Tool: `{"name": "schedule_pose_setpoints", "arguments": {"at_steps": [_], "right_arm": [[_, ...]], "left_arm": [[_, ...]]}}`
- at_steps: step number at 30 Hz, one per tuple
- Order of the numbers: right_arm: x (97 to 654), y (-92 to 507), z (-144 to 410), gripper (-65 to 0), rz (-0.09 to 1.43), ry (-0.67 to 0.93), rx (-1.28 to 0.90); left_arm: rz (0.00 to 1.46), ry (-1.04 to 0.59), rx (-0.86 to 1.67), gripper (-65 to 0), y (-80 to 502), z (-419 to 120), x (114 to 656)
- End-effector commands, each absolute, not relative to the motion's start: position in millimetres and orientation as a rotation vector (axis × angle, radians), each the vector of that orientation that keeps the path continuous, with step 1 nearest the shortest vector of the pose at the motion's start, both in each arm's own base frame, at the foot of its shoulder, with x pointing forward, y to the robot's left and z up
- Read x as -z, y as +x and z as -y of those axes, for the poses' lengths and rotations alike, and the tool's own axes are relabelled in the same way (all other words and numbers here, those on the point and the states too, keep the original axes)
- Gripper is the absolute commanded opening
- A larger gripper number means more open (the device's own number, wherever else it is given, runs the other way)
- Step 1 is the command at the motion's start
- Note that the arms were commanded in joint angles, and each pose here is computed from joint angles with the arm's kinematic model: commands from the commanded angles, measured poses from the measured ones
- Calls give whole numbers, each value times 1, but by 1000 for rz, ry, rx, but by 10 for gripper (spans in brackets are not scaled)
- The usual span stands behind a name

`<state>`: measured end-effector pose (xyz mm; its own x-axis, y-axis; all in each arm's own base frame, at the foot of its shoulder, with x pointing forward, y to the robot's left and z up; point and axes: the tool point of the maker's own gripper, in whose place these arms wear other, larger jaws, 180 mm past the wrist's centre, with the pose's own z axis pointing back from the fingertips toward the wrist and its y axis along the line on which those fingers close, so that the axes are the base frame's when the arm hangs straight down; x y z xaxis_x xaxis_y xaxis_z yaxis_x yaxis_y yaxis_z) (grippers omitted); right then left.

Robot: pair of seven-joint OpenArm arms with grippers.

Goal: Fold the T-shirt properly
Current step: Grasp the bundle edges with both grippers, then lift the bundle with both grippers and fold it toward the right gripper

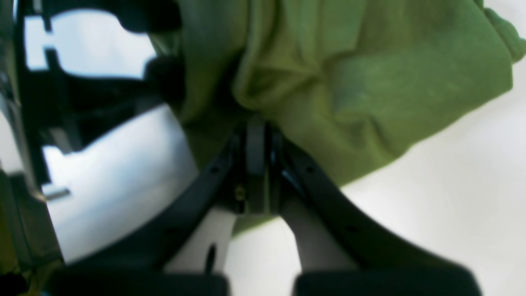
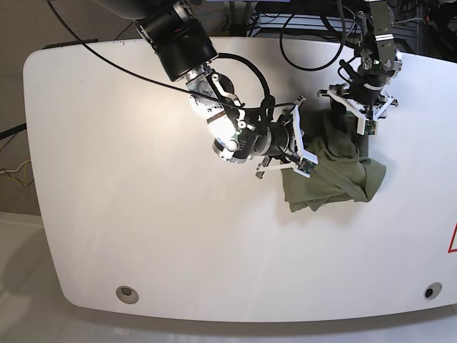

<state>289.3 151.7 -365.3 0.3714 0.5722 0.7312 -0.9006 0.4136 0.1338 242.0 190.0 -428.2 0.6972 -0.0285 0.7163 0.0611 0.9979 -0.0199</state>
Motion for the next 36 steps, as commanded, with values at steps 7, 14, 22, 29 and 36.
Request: {"name": "schedule_pose_setpoints", "arguments": {"at_steps": [7,14,22,29,36], "right_arm": [[340,302,-164,-644,753,629,-999],[337,306,-164,-645,779,632,-982],[340,327,-145,-645,797,611,-842],[341,343,-129,-645,825,610,-757],[335,359,-113,-645,871,613,-678]], "left_arm": [[585,-75,136,-324,204,-156,465],[576,-114,186,-324,202,-133,468],[570,-88,200,-324,202,-145,467],[563,-72,211,-324,201,-153,468],[553,-71,215,-324,197,-153,470]]}}
